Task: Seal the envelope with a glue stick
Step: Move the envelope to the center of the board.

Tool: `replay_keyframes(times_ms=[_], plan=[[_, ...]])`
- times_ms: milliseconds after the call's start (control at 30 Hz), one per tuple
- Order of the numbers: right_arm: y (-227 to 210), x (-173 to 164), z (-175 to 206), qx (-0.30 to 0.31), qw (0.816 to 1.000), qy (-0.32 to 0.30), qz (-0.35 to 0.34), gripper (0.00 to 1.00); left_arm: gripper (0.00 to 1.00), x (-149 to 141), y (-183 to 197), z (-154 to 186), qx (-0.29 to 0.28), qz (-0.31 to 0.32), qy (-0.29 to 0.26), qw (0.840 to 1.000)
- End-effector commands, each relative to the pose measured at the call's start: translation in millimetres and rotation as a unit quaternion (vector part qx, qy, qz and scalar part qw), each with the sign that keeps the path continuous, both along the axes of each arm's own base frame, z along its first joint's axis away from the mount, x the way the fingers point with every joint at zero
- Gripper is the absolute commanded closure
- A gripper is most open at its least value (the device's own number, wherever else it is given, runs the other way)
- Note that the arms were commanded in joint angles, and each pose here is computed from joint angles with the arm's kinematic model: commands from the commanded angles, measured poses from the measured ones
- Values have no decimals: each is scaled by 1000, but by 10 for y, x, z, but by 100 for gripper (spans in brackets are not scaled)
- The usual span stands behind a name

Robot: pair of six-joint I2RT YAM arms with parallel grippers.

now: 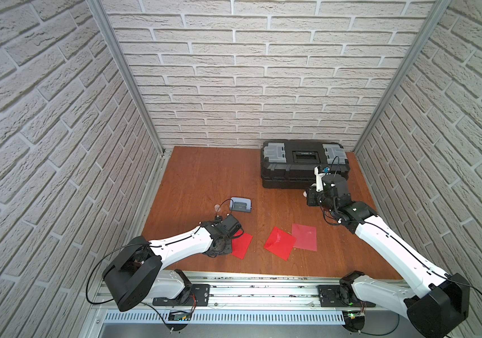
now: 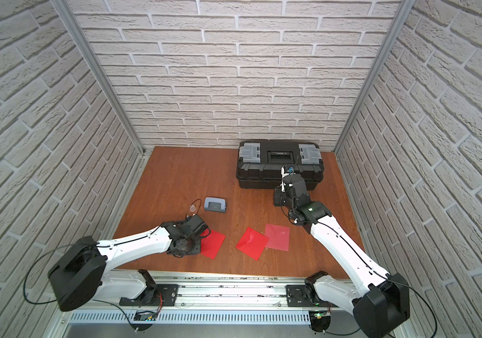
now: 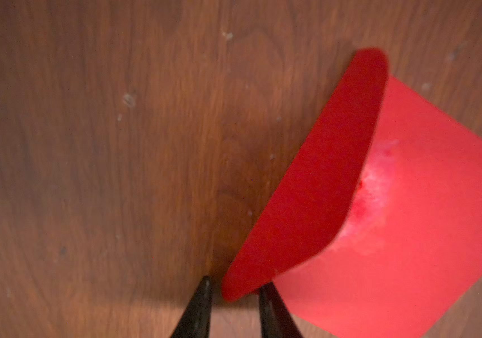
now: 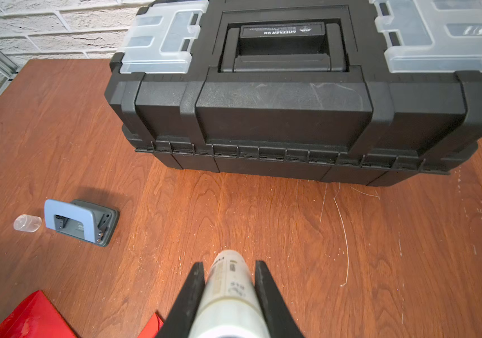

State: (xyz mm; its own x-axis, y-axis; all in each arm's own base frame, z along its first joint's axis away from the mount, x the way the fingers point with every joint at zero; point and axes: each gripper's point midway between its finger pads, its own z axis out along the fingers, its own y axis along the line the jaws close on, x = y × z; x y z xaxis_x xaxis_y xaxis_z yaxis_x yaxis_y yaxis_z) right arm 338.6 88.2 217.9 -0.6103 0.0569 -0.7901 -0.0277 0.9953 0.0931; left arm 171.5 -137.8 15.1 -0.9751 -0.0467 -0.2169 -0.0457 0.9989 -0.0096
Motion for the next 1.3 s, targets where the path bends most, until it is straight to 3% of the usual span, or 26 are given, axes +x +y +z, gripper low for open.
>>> replay_keyframes(times_ms=[0,167,467,733,1067,1267], plan=[[26,18,162,17,1000,-18,1,97,68,27,43,-74,18,-19,0,1000],[56,39,208,25,999,-23,5,97,66,75,86,-71,20,-22,-2,1000],[137,118,189,37,999,-15,11,97,69,207,-133,-48,-42,-52,-15,998],[231,152,149,46,999,-9,13,97,68,228,-189,-55,-59,-72,-17,996],[492,141,108,17,999,6,41,97,87,221,-297,-129,-93,-77,-18,993],[1131,9,-201,8,989,91,113,97,90,258,-480,-125,-138,-113,-33,983]])
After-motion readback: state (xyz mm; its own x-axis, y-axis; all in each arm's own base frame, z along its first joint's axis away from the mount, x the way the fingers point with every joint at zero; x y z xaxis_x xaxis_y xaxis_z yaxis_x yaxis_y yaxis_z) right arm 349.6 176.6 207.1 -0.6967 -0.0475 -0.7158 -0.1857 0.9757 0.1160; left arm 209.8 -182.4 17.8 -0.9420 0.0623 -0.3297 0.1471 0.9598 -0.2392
